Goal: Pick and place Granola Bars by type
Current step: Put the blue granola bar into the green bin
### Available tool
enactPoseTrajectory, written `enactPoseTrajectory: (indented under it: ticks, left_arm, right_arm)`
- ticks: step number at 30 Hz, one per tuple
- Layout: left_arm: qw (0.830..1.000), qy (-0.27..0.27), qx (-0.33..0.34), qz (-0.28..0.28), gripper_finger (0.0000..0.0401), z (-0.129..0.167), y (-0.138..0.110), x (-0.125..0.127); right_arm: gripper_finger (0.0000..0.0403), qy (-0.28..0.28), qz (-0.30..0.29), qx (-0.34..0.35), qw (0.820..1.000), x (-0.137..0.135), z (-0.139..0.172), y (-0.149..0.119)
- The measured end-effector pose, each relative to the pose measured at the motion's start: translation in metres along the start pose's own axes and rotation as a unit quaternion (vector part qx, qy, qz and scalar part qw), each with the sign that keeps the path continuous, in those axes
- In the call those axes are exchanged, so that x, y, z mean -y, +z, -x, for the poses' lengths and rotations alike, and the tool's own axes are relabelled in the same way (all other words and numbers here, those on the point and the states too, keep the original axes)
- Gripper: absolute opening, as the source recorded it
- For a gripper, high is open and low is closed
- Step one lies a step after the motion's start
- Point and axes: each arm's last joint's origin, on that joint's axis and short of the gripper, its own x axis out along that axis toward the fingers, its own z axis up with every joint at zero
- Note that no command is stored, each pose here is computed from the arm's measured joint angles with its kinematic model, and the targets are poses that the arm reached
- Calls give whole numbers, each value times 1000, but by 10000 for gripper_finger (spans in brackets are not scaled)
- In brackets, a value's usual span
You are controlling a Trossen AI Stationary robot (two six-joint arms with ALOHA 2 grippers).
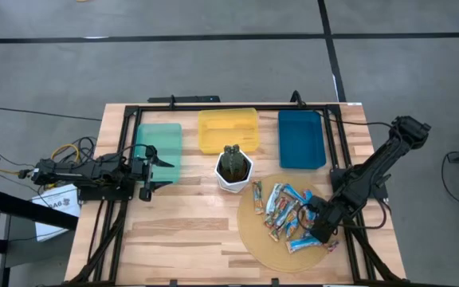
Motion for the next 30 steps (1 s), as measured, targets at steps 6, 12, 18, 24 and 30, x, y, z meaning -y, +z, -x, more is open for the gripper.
enactPoseTrajectory:
  ticks: [6,12,18,24,30]
  left_arm:
    - [1000,0,0,0,261,0,0,0]
    - [1000,0,0,0,261,0,0,0]
    - [1000,0,0,0,261,0,0,0]
    - [1000,0,0,0,261,0,0,0]
    - [1000,0,0,0,261,0,0,0]
  right_arm:
    - [16,59,2,20,998,-6,9,3]
    - [13,140,4,79,987,-12,25,8]
    - [10,225,19,162,961,-16,48,19]
    - [12,296,43,254,920,-15,75,36]
    - [13,344,65,343,872,-8,102,53]
